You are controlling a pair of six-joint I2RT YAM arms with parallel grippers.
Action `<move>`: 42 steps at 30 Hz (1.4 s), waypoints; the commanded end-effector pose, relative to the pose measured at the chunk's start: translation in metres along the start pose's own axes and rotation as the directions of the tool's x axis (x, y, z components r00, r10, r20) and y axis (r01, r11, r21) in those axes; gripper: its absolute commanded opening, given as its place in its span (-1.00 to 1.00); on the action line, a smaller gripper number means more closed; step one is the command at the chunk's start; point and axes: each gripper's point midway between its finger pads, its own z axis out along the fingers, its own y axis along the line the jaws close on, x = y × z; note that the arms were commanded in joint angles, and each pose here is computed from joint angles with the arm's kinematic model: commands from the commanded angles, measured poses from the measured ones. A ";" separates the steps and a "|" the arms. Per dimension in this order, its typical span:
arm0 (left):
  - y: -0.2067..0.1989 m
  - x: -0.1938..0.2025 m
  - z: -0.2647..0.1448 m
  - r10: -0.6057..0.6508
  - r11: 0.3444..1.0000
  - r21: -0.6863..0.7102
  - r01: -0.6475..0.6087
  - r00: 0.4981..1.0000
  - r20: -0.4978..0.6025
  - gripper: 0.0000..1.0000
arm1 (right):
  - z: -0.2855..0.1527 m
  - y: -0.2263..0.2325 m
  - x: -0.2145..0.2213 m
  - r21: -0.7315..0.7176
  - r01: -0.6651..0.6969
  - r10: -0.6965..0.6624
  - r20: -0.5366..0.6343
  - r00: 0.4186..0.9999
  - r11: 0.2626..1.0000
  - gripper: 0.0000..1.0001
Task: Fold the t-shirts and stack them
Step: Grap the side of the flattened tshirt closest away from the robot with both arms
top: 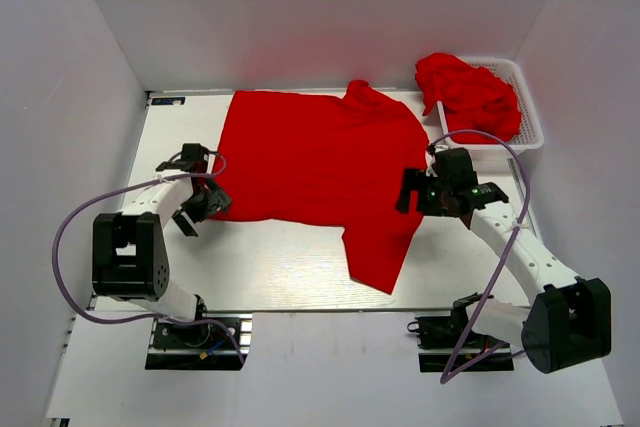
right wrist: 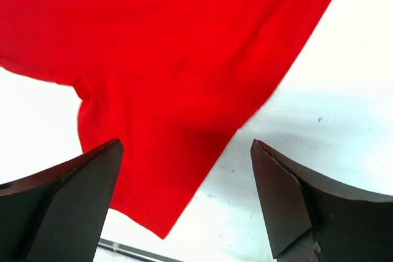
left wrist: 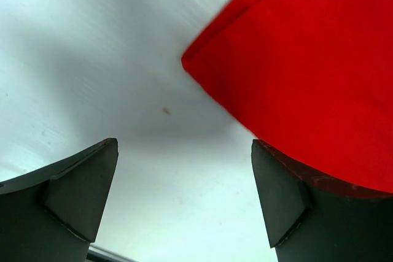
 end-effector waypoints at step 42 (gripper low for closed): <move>-0.021 -0.024 0.047 -0.071 0.994 0.078 0.071 0.997 0.003 -1.00 | -0.015 0.036 0.095 -0.184 0.134 -0.187 -0.313 0.931 0.974 0.81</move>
